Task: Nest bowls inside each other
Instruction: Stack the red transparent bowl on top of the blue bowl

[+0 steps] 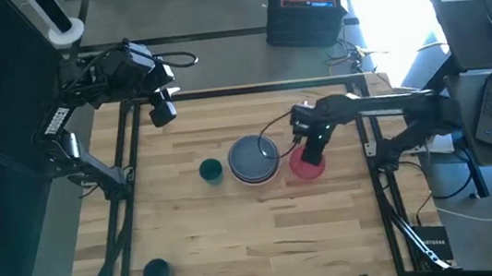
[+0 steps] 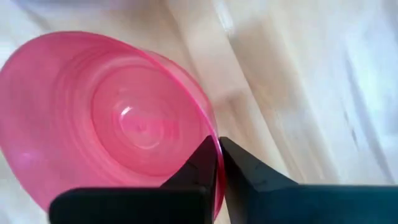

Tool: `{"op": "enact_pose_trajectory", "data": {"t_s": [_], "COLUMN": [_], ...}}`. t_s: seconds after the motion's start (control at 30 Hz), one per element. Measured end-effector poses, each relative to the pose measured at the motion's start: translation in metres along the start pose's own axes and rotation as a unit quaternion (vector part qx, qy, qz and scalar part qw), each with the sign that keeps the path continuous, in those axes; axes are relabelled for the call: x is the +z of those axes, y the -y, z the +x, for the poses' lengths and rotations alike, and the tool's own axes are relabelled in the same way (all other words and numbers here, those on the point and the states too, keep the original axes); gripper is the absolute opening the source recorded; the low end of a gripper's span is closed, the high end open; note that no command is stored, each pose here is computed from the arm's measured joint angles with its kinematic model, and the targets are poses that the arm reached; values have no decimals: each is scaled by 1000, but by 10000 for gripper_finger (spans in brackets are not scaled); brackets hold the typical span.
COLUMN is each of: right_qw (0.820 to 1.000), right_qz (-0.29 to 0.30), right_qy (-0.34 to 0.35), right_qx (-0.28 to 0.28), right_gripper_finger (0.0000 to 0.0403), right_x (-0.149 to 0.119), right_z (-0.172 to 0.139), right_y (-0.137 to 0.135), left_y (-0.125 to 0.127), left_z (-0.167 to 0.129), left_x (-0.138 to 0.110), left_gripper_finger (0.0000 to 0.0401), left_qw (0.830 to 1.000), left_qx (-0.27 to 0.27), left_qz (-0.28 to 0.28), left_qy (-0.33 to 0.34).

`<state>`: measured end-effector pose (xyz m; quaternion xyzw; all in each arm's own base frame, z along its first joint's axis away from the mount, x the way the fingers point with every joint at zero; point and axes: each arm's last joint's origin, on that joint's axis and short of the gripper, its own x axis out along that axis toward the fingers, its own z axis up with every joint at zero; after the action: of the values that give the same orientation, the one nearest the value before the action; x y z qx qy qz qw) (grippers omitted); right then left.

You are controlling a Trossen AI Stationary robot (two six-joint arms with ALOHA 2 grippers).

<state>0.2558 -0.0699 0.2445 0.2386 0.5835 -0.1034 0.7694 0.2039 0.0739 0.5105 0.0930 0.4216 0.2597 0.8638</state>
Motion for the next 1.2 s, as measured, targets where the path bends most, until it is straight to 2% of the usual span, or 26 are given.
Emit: {"op": "enact_pose_trajectory", "data": {"t_s": [0.13,0.23,0.33,0.47,0.6,0.73,1.1,1.2], "right_qw": [999,992,988,991,995,994,992,992], "right_qz": [-15,-37,-58,-81,-100,-107,-121,-122], "right_qy": [46,112,134,98,26,-20,-32,-33], "right_qx": [21,41,46,33,5,-7,-17,-15], "right_gripper_finger": [0,0,0,0,0,1,61,104], "right_x": [2,36,74,116,137,140,144,144], "right_z": [-45,-67,-73,-51,-18,4,19,20], "right_y": [-11,-31,-48,-54,-52,-49,-47,-46], "left_y": [0,0,0,0,0,0,0,0], "left_z": [0,0,0,0,0,0,0,0], "left_x": [0,0,0,0,0,0,0,0], "left_gripper_finger": [111,111,111,111,111,111,111,111], "left_qw": [1000,1000,1000,1000,1000,1000,1000,1000], "left_qx": [0,0,0,0,0,0,0,0], "left_qz": [0,-2,-4,-10,-12,-11,-9,-7], "left_qy": [0,0,0,0,0,0,0,0]}}
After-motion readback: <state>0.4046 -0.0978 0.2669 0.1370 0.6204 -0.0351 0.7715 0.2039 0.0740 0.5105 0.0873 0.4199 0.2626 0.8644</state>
